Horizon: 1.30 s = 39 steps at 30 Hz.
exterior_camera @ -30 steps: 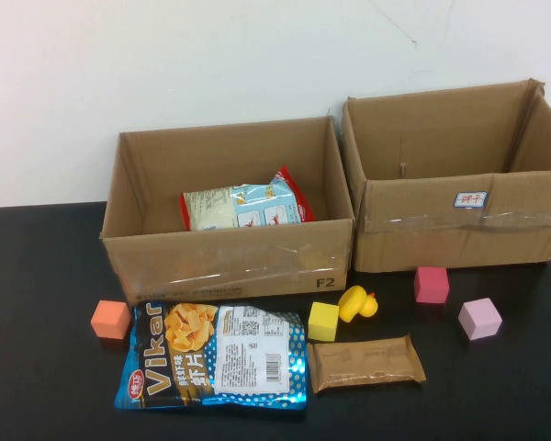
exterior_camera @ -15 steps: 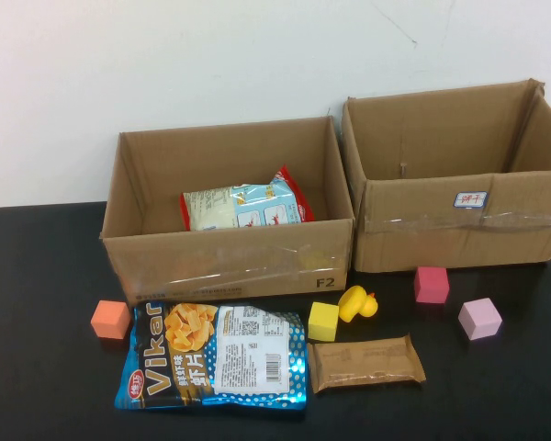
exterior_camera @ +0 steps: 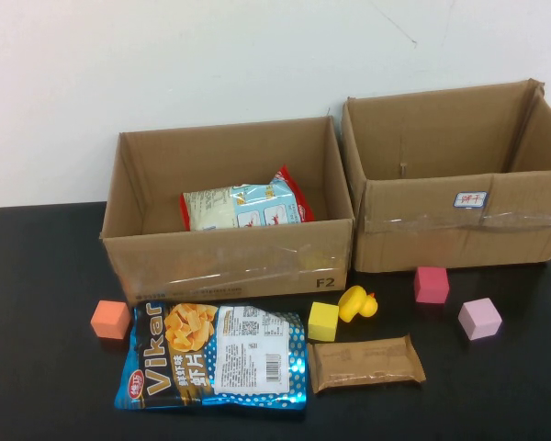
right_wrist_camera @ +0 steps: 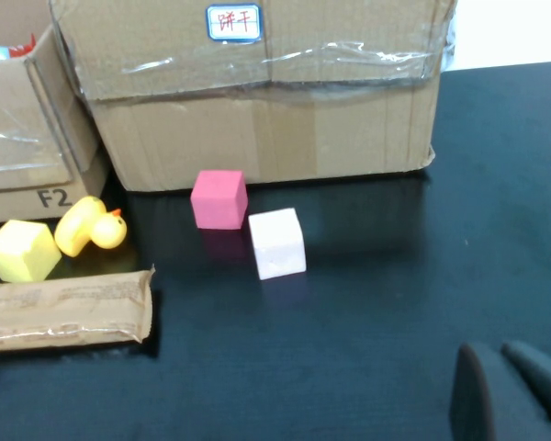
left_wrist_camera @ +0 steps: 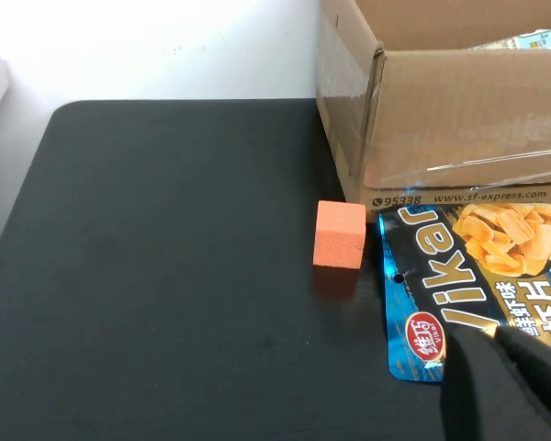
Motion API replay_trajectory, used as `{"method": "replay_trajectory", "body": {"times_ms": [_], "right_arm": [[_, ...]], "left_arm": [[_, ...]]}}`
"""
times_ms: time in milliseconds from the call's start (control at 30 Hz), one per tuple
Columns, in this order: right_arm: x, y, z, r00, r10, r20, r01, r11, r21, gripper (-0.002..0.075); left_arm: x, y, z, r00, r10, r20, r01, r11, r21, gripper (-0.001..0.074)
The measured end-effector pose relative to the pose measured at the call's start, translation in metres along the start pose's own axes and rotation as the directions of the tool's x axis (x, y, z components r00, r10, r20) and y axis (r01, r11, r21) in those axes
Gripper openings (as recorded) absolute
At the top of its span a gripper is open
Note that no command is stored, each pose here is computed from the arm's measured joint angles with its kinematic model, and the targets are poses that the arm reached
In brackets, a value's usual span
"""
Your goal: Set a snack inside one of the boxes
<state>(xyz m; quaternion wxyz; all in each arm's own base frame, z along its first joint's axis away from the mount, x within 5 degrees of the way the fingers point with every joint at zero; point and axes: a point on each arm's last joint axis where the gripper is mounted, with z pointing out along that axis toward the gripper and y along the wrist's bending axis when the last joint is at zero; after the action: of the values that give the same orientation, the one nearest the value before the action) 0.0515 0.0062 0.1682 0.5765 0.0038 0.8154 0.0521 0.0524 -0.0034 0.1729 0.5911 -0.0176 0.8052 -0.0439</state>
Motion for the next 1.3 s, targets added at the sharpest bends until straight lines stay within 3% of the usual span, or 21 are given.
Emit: {"method": "replay_trajectory", "body": {"times_ms": [567, 933, 1133, 1300], "right_arm": [[0.0, 0.0, 0.0, 1.0, 0.0, 0.0, 0.0, 1.0, 0.0, -0.0001], [-0.003, 0.0, 0.0, 0.999, 0.0, 0.041, 0.0, 1.0, 0.002, -0.0001], [-0.022, -0.001, -0.003, 0.97, 0.003, 0.244, -0.005, 1.0, 0.008, -0.0001], [-0.035, -0.001, -0.007, 0.922, 0.004, 0.388, -0.009, 1.0, 0.012, -0.0001]], "left_arm": [[-0.001, 0.0, 0.0, 1.0, 0.026, 0.013, -0.026, 1.0, -0.003, -0.0001], [-0.014, 0.0, -0.001, 0.984, 0.036, 0.174, -0.036, 0.999, 0.0, -0.0002], [-0.036, -0.002, -0.007, 0.911, 0.033, 0.411, -0.039, 0.999, 0.006, -0.0001], [-0.054, -0.003, -0.018, 0.79, 0.028, 0.612, -0.043, 0.999, 0.01, -0.0001]]}}
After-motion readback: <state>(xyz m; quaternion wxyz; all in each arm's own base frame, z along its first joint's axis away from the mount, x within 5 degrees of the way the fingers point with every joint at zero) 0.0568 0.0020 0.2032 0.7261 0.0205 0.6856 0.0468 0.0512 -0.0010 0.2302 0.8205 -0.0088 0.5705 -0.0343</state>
